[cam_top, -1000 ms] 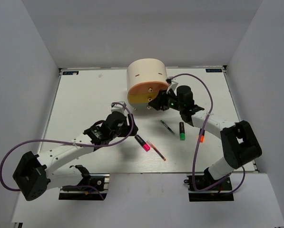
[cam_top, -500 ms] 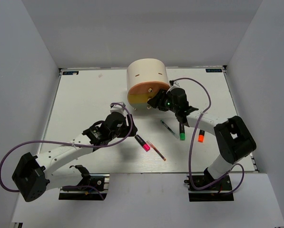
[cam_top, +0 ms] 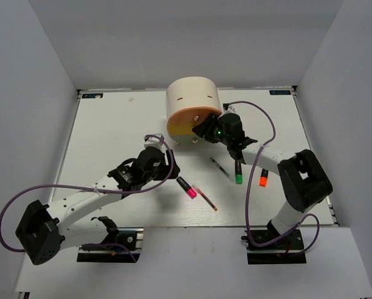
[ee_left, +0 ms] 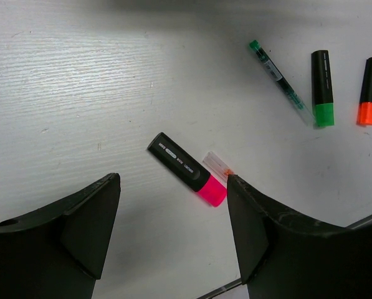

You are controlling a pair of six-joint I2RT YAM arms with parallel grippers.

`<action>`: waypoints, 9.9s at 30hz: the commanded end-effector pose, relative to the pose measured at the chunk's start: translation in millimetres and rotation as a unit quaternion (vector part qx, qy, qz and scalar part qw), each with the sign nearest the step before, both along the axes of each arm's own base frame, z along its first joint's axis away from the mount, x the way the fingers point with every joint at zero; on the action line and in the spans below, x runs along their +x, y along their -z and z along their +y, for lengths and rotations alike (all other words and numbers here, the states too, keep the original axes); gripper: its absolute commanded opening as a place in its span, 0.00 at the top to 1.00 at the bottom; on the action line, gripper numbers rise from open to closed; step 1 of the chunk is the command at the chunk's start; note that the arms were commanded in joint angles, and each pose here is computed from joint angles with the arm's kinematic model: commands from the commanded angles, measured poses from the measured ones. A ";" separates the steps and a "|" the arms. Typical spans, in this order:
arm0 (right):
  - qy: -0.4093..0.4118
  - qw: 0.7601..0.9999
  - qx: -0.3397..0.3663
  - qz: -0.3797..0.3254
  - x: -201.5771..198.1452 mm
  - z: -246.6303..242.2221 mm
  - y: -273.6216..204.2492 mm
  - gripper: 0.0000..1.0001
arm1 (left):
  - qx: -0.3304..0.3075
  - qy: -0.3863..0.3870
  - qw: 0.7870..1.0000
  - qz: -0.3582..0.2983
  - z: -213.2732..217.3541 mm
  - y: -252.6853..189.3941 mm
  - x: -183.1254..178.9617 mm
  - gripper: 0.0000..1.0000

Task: Sort the stationery into containers
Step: Open the drawer in the storage box, then pick up the pen from the center of the board, then place the pen in the drawer, then pick up the pen from the center of the board.

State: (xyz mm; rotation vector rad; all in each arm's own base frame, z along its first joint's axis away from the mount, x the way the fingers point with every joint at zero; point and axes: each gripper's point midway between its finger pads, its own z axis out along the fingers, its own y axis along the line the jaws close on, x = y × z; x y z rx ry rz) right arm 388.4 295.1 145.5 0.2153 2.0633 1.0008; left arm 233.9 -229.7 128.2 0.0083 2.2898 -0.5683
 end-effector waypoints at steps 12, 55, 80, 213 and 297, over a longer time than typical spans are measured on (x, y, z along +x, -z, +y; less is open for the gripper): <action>0.001 0.999 0.032 -0.029 -7.7 2.6 -22.3 0.78 | 0.009 0.002 1.000 0.005 -1.6 3.8 0.3 0.21; -0.130 0.981 -0.031 -0.142 -109.1 -35.3 -49.3 0.63 | 0.025 0.054 0.998 0.018 -19.2 4.5 -7.4 0.27; -0.125 0.955 -0.213 -0.163 -82.2 -108.3 -22.9 0.69 | 0.024 -0.203 0.955 0.213 -13.7 60.2 -18.1 0.43; -0.188 0.904 -0.281 -0.260 -126.7 -149.1 5.5 0.54 | -0.057 -0.242 0.914 -0.321 -51.6 -162.4 141.3 0.31; -0.394 0.777 -0.201 -0.447 -122.7 -74.8 -122.0 1.00 | -0.057 -0.151 0.987 0.012 7.9 3.0 -5.0 0.01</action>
